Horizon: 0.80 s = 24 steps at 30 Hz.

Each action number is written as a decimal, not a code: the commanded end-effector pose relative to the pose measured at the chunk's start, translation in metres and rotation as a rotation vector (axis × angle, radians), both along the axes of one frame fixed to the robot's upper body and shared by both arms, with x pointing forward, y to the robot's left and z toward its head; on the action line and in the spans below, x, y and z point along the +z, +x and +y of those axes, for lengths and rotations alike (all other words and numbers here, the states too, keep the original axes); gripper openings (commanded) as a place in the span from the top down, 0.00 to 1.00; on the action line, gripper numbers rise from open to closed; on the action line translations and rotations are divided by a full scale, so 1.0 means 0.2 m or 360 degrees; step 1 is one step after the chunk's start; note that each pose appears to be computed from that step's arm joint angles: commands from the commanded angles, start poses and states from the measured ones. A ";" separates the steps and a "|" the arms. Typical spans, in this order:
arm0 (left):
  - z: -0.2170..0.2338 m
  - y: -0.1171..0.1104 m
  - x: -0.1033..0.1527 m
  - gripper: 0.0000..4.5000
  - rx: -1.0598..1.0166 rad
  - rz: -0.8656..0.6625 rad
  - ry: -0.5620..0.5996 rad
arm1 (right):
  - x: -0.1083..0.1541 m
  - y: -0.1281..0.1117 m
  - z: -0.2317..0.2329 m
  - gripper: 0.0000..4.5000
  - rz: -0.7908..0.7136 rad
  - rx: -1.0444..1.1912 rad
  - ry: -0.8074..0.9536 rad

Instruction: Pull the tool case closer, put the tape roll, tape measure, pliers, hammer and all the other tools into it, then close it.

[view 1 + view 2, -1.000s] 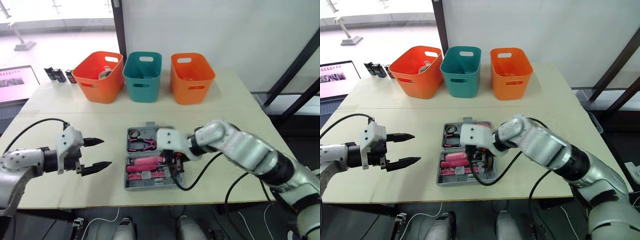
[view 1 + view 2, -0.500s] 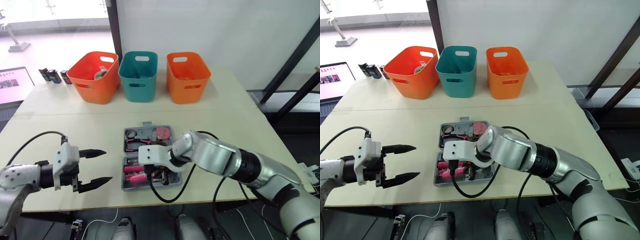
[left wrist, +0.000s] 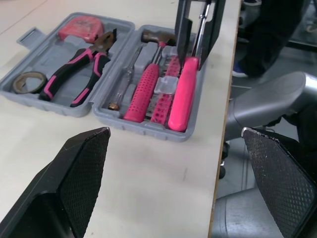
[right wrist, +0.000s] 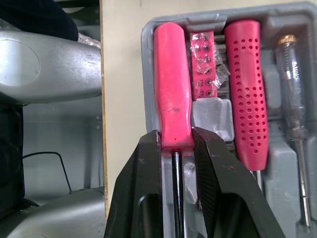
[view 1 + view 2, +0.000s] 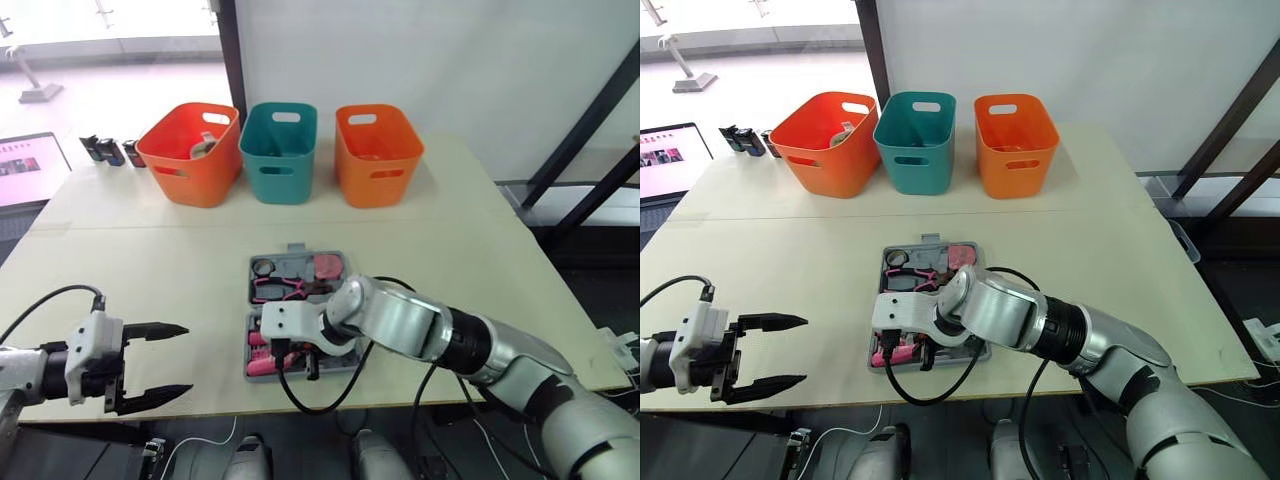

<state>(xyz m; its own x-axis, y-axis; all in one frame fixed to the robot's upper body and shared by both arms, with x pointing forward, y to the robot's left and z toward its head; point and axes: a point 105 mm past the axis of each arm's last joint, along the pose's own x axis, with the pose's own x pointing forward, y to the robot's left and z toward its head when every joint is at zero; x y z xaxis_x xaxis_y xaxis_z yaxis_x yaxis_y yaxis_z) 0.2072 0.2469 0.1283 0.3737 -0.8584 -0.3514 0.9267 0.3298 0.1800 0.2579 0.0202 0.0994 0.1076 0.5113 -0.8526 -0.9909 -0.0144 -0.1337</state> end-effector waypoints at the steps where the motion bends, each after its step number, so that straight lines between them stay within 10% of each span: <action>1: 0.01 0.00 0.06 0.00 -0.0015 -0.0066 -0.0028 | 0.00 -0.01 0.03 0.92 -0.0017 0.0034 0.0024; 24: 0.03 0.00 0.01 0.00 0.0043 -0.0066 -0.0021 | -0.07 0.02 0.07 0.92 0.0008 -0.0010 0.0068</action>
